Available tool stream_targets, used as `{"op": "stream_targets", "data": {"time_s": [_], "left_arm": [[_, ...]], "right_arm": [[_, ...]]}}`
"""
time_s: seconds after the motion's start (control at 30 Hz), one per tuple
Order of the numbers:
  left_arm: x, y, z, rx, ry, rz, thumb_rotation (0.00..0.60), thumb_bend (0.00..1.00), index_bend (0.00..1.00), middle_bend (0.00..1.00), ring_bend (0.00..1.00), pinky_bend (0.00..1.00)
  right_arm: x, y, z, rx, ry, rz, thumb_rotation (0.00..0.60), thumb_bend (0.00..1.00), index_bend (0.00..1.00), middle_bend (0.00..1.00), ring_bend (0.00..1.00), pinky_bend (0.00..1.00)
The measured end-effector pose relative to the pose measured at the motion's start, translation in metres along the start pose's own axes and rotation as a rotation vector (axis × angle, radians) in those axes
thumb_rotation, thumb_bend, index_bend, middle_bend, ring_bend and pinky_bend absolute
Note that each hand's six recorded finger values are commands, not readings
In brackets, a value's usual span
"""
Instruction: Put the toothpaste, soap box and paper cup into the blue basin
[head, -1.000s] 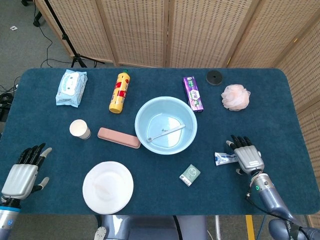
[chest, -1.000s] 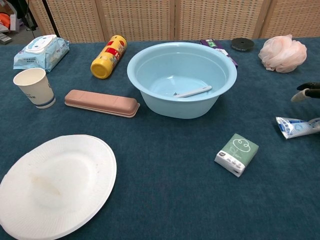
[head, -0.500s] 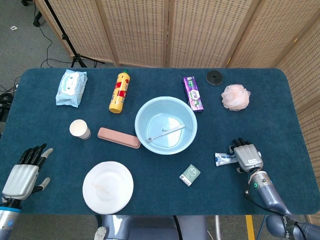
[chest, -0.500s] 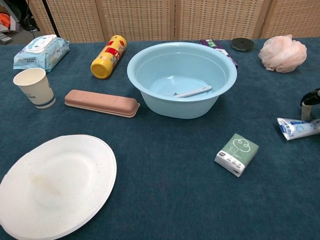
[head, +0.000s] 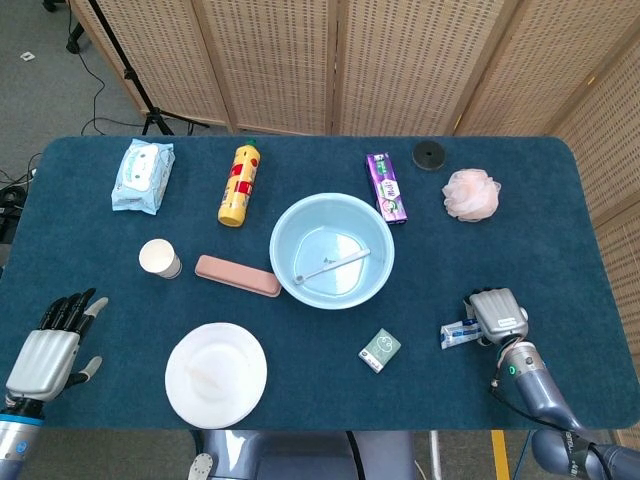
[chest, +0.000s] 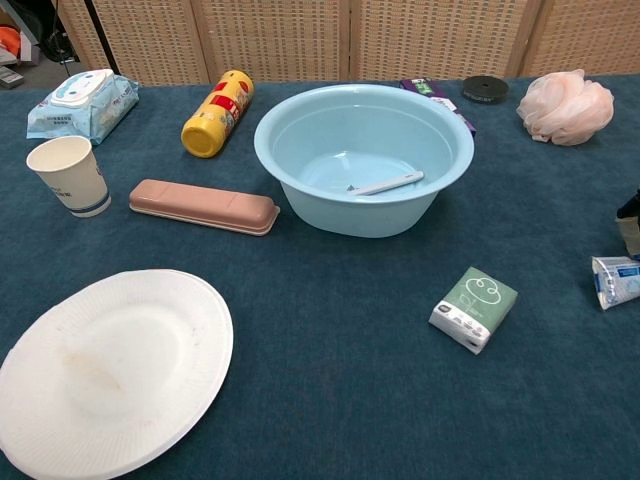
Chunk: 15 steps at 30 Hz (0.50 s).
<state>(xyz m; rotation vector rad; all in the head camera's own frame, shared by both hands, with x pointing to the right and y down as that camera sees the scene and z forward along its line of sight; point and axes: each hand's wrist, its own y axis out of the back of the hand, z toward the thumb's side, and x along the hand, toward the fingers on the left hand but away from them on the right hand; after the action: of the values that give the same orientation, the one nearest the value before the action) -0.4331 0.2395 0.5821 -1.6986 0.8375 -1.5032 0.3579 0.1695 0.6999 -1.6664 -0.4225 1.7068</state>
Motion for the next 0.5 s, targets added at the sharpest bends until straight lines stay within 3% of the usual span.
{"op": "stream_targets", "data": {"time_s": [0.5], "left_arm": [[-0.0003, 0.001, 0.0003, -0.007, -0.003, 0.001, 0.6, 0.27, 0.0, 0.0, 0.0, 0.09]], "right_arm": [[0.0031, 0.0019, -0.0035, 0.007, 0.0, -0.027, 0.6, 0.21, 0.77, 0.58, 0.54, 0.52]]}}
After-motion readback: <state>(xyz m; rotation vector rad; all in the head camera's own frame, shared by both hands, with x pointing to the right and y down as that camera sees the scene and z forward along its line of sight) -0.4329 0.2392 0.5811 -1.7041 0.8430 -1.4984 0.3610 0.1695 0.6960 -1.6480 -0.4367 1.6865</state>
